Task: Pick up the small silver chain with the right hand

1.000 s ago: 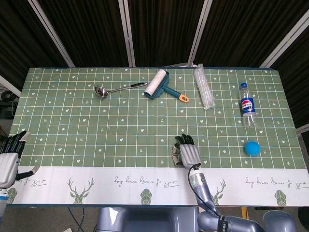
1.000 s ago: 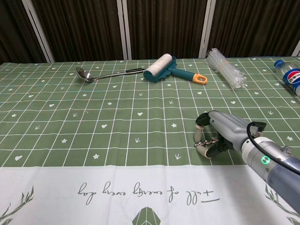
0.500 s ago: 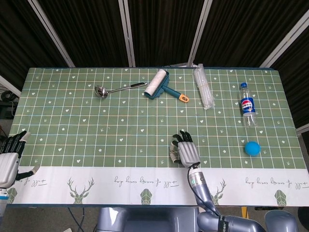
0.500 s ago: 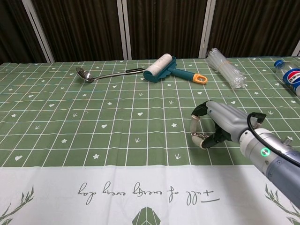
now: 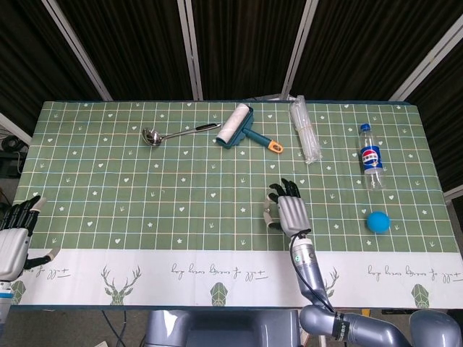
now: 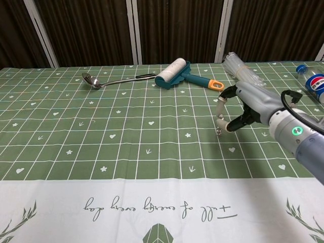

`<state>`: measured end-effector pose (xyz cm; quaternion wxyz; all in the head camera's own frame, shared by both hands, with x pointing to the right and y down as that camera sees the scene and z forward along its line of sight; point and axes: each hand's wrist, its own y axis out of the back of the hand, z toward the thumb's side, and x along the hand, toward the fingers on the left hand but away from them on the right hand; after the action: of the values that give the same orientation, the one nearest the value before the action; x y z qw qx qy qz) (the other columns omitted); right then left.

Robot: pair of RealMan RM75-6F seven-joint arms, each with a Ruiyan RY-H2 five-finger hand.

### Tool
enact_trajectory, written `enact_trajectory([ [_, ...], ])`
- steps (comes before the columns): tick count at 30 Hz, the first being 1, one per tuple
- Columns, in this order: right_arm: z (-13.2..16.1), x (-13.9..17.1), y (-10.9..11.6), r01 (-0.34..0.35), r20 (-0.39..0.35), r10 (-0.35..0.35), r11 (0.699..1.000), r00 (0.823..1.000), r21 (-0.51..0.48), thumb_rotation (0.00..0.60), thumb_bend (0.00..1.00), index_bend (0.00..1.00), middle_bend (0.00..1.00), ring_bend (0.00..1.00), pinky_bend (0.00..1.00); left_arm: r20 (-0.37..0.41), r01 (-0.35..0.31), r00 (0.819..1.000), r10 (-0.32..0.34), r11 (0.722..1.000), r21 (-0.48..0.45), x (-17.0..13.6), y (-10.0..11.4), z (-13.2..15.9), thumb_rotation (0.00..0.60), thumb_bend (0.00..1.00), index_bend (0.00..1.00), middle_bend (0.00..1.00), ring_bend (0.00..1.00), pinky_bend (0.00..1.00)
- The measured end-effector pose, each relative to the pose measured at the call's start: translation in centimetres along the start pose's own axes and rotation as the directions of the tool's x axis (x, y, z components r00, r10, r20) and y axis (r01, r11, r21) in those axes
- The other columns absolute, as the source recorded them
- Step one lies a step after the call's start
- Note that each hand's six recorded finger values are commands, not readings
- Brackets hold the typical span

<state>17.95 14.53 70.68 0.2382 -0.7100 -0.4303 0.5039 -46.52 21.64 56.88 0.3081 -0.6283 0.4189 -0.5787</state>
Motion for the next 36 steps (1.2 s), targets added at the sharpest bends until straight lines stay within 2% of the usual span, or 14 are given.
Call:
enact_trajectory([
  [12, -1.0, -2.2, 3.0, 0.051, 0.074, -0.046, 0.997, 0.996, -0.063, 0.600, 0.38, 0.58, 0.19, 0.00, 0.03, -0.005, -0.004, 1.000, 0.004, 1.000, -0.005, 0.1, 0.1, -0.1, 0.600, 0.15, 0.00, 0.00, 0.00, 0.00],
  [24, -3.0, -5.5, 5.8, 0.106, 0.145, -0.094, 0.991, 0.985, -0.078, 0.600, 0.39, 0.59, 0.19, 0.00, 0.03, -0.012, -0.010, 1.000, 0.009, 1.000, -0.003, 0.1, 0.1, -0.2, 0.600, 0.15, 0.00, 0.00, 0.00, 0.00],
  [36, -4.1, -7.4, 6.4, 0.120, 0.177, -0.110, 0.992, 0.978, -0.048, 0.600, 0.39, 0.59, 0.19, 0.00, 0.03, -0.012, -0.010, 1.000, 0.010, 1.000, -0.004, 0.0, 0.2, -0.3, 0.600, 0.15, 0.00, 0.00, 0.00, 0.00],
])
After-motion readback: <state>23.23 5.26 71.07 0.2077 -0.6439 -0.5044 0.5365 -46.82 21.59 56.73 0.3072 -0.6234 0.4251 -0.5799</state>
